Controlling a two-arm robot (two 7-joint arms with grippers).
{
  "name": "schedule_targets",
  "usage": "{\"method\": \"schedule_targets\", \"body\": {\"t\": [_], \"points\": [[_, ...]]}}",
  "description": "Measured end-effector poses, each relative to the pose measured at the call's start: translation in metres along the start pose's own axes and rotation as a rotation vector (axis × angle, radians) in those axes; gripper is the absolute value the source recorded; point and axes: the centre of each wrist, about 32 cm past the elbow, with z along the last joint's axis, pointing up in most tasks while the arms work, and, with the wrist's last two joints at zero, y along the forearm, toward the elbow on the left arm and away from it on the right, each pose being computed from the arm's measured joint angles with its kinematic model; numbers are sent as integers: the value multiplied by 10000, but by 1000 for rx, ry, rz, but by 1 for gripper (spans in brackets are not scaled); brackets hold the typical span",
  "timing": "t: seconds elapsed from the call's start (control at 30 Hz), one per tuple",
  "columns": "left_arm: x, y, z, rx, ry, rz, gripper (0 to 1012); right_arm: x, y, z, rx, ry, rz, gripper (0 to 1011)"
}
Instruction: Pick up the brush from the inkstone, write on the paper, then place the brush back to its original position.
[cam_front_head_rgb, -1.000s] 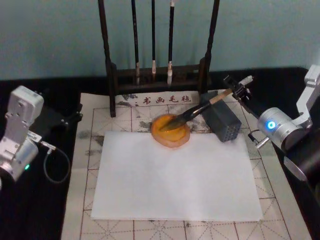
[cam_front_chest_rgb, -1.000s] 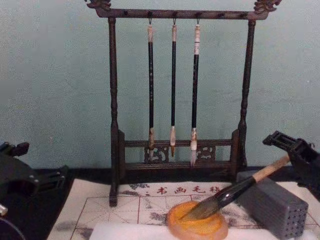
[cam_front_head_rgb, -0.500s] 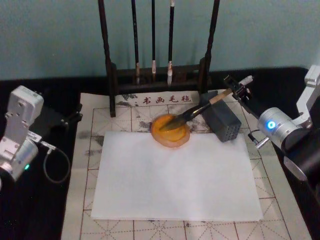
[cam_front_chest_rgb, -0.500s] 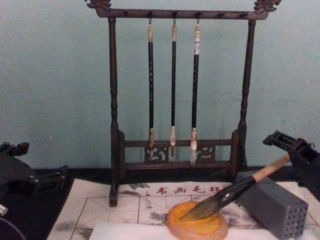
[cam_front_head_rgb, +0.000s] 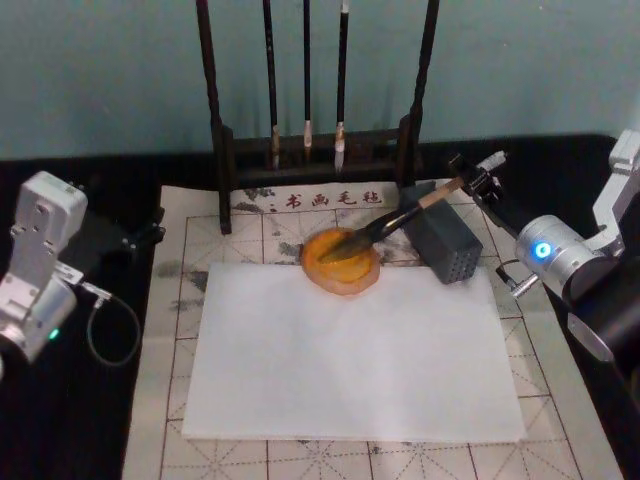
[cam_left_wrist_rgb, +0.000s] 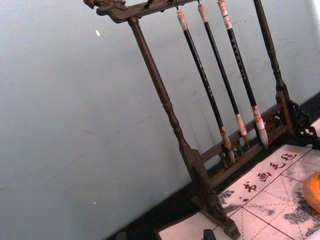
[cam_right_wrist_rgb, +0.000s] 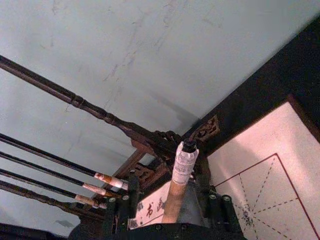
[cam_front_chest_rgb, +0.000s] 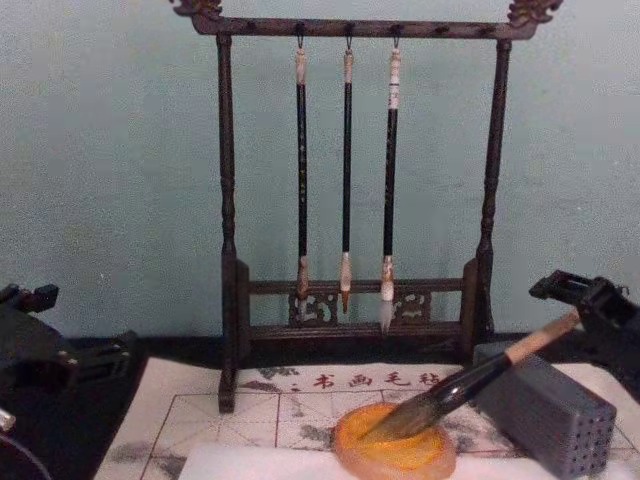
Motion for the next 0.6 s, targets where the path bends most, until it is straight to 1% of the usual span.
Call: {"method": "schedule_targets", "body": {"t": [0.07, 0.23, 0.3, 0.33, 0.4, 0.43, 0.53, 0.6], "points": [[0, 0, 0, 0, 0, 0, 1001, 0, 0, 1, 0, 0, 0, 718], [0, 0, 0, 0, 0, 0, 1001, 1, 0, 2, 0, 0, 0, 547], [0, 0, 0, 0, 0, 0, 1001, 0, 0, 1, 0, 0, 0, 500], [0, 0, 0, 0, 0, 0, 1001, 1, 0, 1, 0, 0, 0, 438], [0, 0, 0, 0, 0, 0, 1001, 1, 0, 1, 0, -1, 0, 403], [0, 0, 0, 0, 0, 0, 1001, 1, 0, 1, 0, -1, 0, 343], [0, 0, 0, 0, 0, 0, 1001, 1, 0, 1, 0, -1, 0, 287], [0, 0, 0, 0, 0, 0, 1001, 1, 0, 1, 0, -1, 0, 210]]}}
